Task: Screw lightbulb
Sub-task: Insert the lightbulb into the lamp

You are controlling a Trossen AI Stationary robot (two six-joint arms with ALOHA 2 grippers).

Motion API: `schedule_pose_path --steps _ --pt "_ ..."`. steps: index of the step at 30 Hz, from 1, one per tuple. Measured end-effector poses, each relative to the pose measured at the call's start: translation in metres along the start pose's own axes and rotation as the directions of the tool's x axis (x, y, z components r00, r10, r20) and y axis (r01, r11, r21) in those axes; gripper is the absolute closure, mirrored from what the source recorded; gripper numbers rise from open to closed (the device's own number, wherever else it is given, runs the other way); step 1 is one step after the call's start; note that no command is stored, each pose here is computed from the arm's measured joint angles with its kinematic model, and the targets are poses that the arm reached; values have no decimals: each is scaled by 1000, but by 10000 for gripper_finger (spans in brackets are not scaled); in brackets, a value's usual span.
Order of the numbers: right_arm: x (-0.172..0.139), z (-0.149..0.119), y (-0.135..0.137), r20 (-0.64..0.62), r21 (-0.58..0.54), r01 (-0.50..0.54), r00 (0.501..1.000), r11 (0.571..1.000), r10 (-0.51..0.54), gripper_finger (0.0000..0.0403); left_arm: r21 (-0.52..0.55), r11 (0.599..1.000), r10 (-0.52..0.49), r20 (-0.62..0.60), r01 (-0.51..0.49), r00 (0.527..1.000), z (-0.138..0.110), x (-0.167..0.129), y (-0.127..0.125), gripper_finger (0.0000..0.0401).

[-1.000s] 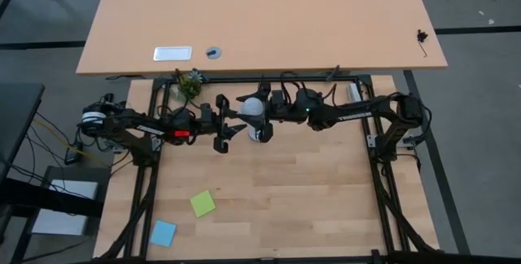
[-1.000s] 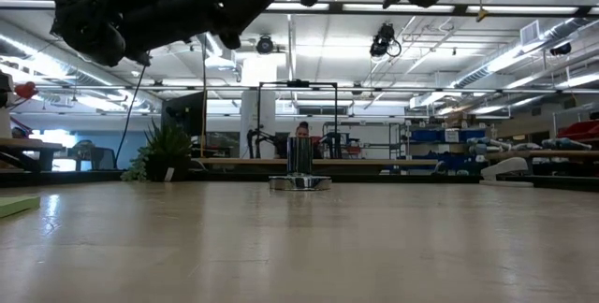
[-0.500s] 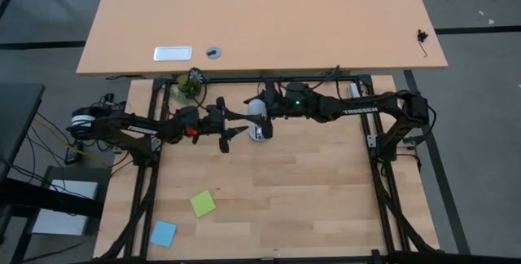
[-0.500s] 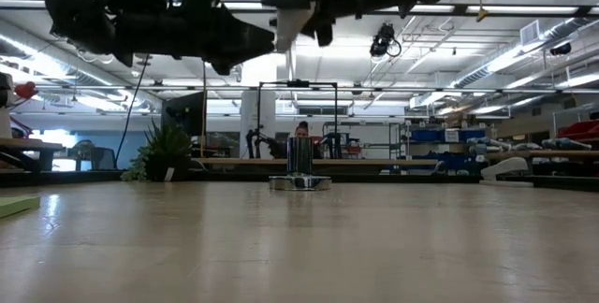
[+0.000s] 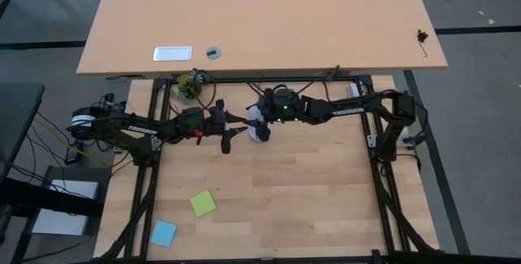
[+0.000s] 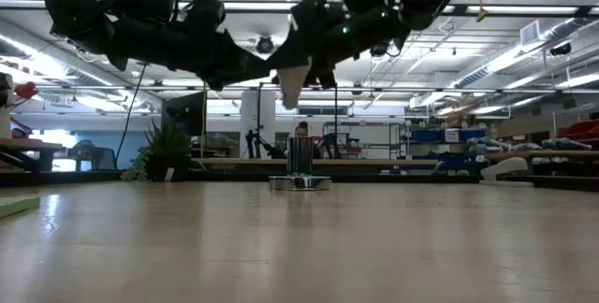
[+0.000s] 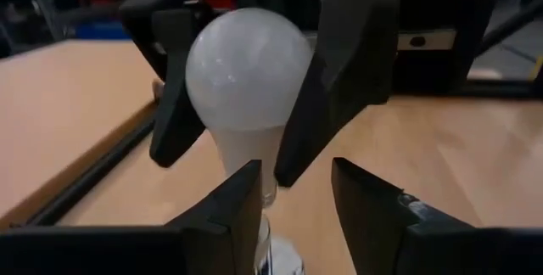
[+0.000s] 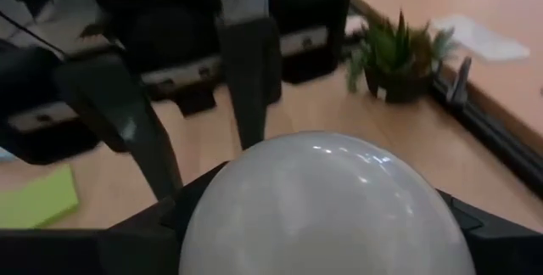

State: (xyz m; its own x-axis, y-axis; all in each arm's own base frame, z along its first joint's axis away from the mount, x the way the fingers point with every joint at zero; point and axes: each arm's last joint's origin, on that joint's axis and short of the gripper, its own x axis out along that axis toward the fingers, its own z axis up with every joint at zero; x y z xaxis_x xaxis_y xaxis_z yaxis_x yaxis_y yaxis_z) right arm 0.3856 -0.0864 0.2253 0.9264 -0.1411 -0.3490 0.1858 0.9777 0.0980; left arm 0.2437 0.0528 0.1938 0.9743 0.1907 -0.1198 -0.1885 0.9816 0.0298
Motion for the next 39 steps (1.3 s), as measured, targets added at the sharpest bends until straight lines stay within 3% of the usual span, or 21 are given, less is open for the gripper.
schedule_pose_path --steps 8,24,39 --pt "12 -17 -7 -55 -4 43 998 999 -43 146 0 1000 10 -76 -10 997 -7 0 0 286" --pt "11 -23 -17 -122 -39 123 984 992 -127 145 13 1000 25 -86 -24 996 -8 0 1 379" --pt "9 -33 -16 -77 8 100 992 995 -99 140 13 1000 26 -80 -25 996 -8 0 0 393"
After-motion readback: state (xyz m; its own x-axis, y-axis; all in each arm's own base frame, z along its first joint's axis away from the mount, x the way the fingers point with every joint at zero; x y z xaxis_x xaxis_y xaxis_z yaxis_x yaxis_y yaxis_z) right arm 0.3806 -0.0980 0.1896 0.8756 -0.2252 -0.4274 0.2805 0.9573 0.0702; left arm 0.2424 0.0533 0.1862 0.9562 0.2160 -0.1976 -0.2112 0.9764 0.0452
